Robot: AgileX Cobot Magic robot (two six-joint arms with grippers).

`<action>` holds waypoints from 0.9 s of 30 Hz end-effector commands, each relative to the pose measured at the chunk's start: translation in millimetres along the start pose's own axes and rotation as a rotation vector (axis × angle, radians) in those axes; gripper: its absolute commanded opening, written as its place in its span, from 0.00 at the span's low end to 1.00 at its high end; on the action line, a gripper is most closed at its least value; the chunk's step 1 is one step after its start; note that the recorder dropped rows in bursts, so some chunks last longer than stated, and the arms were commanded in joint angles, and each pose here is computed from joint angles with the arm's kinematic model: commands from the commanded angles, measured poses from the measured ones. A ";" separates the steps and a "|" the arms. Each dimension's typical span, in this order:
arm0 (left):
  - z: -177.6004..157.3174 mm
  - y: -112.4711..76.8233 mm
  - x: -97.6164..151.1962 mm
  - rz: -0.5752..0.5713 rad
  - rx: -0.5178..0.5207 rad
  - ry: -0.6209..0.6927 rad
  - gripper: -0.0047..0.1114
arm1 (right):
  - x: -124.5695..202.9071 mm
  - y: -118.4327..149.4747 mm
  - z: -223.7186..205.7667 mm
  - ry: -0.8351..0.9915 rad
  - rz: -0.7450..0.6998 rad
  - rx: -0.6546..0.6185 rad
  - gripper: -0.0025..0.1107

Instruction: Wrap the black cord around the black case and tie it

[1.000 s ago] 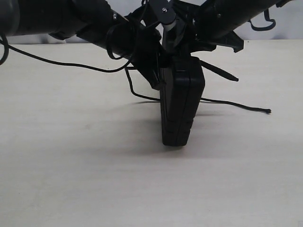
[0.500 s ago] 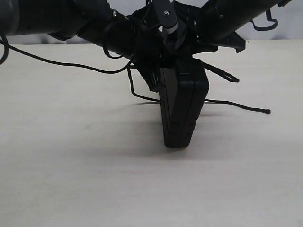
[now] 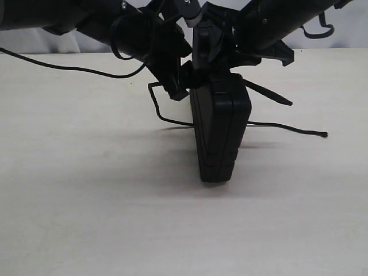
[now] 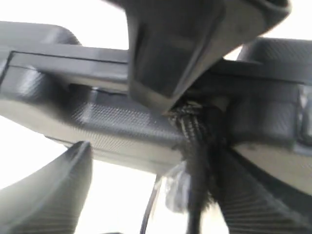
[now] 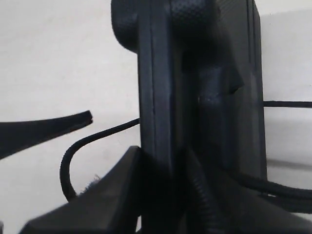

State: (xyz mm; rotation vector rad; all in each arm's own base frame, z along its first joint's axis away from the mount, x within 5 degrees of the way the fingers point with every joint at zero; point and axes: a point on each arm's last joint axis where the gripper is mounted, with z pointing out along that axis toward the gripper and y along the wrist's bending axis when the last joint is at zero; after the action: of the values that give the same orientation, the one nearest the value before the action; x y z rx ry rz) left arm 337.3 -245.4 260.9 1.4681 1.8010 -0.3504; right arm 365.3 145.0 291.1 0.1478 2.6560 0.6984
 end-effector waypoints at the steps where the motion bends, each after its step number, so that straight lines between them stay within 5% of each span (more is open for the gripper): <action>1: -21.5 -12.4 -6.3 0.106 0.085 0.057 0.62 | 4.6 3.0 6.8 0.036 0.018 -0.014 0.06; 5: -28.3 -15.0 5.4 0.252 0.130 0.198 0.62 | 4.8 2.9 6.8 0.038 0.018 -0.014 0.06; 11: -25.6 -4.3 3.3 0.185 0.005 0.182 0.62 | 5.4 2.8 6.8 0.045 0.018 -0.012 0.06; 16: -12.5 -4.1 12.1 0.177 0.028 0.211 0.61 | 6.3 2.5 6.8 0.054 0.017 -0.009 0.06; 27: -6.0 0.0 14.9 0.191 -0.008 0.213 0.21 | 7.2 1.8 6.7 0.064 0.006 -0.001 0.06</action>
State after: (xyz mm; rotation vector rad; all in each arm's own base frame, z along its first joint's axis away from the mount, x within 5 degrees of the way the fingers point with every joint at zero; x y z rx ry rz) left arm 330.9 -229.6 251.9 1.7541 1.8200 -0.1137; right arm 365.7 149.8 290.1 0.1635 2.6513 0.7381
